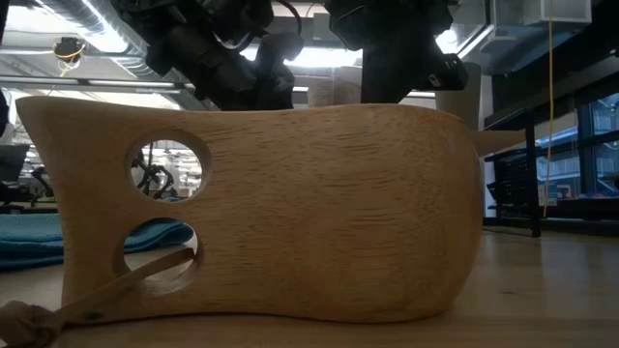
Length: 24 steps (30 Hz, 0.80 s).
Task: Stack small to large cups/mugs on shelf
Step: Put the blue mug on the shelf
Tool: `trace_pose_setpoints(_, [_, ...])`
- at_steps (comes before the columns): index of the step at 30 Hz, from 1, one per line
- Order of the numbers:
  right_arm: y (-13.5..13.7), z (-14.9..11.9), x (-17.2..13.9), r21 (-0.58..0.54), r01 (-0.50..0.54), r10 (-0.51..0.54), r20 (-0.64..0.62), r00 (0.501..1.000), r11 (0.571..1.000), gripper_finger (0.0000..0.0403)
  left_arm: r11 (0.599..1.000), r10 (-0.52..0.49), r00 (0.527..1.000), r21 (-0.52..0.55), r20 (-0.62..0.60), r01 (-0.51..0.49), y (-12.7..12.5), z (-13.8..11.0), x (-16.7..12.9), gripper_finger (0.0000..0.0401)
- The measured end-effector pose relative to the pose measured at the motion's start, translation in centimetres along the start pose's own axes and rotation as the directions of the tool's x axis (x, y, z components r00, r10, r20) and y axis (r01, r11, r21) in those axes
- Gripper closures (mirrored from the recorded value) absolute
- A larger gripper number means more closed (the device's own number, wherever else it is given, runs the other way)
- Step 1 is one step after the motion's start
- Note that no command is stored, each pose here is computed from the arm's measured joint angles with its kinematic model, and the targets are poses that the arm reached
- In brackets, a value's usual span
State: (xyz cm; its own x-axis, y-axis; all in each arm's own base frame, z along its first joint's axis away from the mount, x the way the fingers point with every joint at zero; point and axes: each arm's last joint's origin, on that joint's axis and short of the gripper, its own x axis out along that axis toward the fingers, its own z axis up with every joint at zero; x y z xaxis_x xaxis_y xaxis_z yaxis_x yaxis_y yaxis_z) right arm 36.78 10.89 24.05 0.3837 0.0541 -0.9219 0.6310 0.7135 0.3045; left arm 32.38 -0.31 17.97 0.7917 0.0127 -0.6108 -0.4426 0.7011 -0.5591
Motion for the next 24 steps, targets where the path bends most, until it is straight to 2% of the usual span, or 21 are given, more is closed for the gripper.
trace_pose_setpoints(4, [-0.1,0.0,0.0,-0.003,0.02,-0.02,0.016,1.0,1.0,0.035,0.998,0.051,0.998,0.041,-0.042,-0.049,0.8,-0.1,0.0,0.0337])
trace_pose_setpoints(8, [0.0,-0.1,0.0,-0.014,0.019,-0.019,0.013,1.0,1.0,0.035,0.996,0.086,0.994,0.039,-0.071,-0.083,1.4,-0.2,0.0,0.0337])
trace_pose_setpoints(16, [0.0,-2.0,-0.2,-0.036,0.08,-0.082,-0.055,0.995,0.996,0.035,0.998,0.049,0.993,0.049,-0.107,-0.044,-0.1,-1.7,-0.1,0.0337])
trace_pose_setpoints(24, [0.4,-2.2,-0.2,-0.035,0.058,-0.059,-0.033,0.998,0.998,0.035,0.998,0.051,0.994,0.048,-0.1,-0.046,-0.9,-2.5,-0.2,0.0337])
